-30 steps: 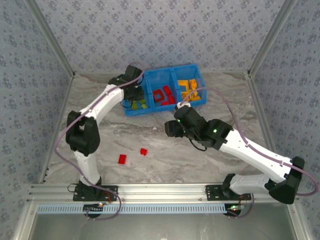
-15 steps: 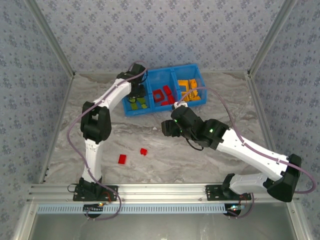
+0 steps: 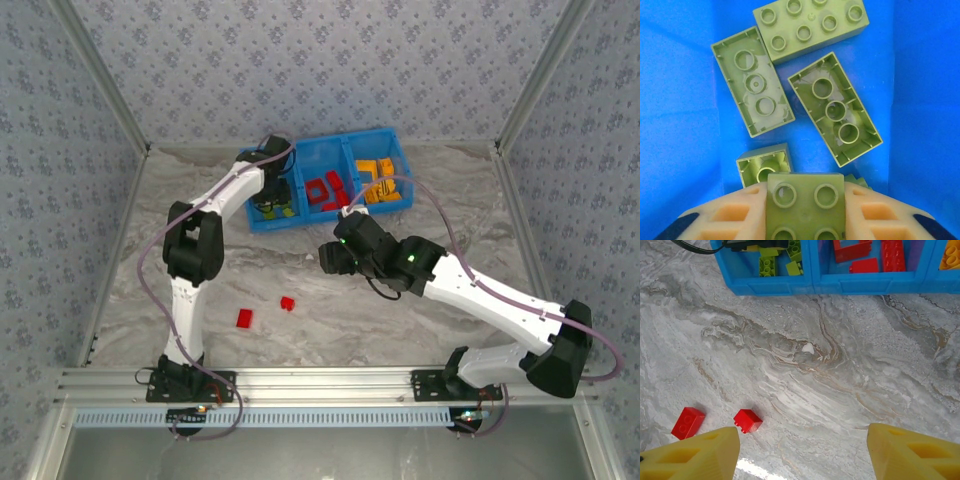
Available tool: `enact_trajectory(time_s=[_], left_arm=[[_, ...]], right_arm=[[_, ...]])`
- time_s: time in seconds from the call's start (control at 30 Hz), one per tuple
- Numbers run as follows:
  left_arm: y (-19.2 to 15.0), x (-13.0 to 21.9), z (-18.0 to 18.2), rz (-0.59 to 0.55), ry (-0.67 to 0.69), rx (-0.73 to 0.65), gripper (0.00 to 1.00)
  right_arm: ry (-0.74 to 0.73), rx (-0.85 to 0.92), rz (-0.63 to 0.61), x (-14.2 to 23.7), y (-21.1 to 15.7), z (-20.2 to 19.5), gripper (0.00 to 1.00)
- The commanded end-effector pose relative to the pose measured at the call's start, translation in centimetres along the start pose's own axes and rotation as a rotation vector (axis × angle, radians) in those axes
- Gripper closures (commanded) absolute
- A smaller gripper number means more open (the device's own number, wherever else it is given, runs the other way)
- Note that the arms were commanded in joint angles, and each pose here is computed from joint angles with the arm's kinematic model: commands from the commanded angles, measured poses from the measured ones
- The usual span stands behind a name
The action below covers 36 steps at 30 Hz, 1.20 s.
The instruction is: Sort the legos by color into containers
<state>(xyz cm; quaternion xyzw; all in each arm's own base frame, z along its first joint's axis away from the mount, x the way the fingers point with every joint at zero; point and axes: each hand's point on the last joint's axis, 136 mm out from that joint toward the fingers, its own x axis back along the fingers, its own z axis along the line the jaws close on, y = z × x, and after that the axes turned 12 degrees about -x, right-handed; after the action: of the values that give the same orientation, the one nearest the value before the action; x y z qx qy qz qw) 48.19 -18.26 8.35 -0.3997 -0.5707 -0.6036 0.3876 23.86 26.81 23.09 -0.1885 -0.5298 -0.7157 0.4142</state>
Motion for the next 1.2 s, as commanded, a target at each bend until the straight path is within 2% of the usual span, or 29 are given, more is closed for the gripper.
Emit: enact_trajectory(time_s=[0.0, 0.2, 0.3, 0.43, 0.53, 0.7, 0.9, 1.07, 1.17], left_arm=[[0.4, 1.6, 0.0, -0.017, -0.008, 0.006, 0.59], [1.5, 4.4, 0.1, -0.066, -0.024, 0.004, 0.53], [2.1, 6.5, 0.3, -0.105, -0.030, 0.010, 0.54], [2.2, 11.1, 1.2, -0.187, -0.043, 0.036, 0.58], [0.7, 15.7, 2.2, -0.270, -0.066, 0.053, 0.58], [-6.1, 22.4, 3.4, -0.349, -0.223, 0.034, 0.57], [-16.5, 29.0, 4.6, -0.403, -0.472, -0.037, 0.44], [-24.6, 31.0, 6.7, -0.281, -0.517, -0.024, 0.42], [-27.7, 31.4, 7.1, -0.222, -0.555, 0.014, 0.41]], right_arm=[[0.006, -0.011, 0.004, -0.2, 0.1, 0.2, 0.30], [0.002, -0.008, 0.015, -0.5, -0.1, 0.4, 0.29], [-0.001, -0.003, 0.022, -0.8, -0.2, 0.5, 0.29], [-0.002, 0.036, 0.063, -2.1, -1.4, 1.1, 0.30], [0.019, 0.104, 0.110, -3.6, -3.3, 2.6, 0.29], [0.071, 0.301, 0.269, -7.3, -8.7, 5.6, 0.25], [0.012, 0.526, 0.432, -10.9, -13.6, 5.1, 0.20], [-0.015, 0.611, 0.505, -13.1, -15.1, 4.1, 0.19], [0.002, 0.632, 0.543, -14.0, -15.9, 4.5, 0.22]])
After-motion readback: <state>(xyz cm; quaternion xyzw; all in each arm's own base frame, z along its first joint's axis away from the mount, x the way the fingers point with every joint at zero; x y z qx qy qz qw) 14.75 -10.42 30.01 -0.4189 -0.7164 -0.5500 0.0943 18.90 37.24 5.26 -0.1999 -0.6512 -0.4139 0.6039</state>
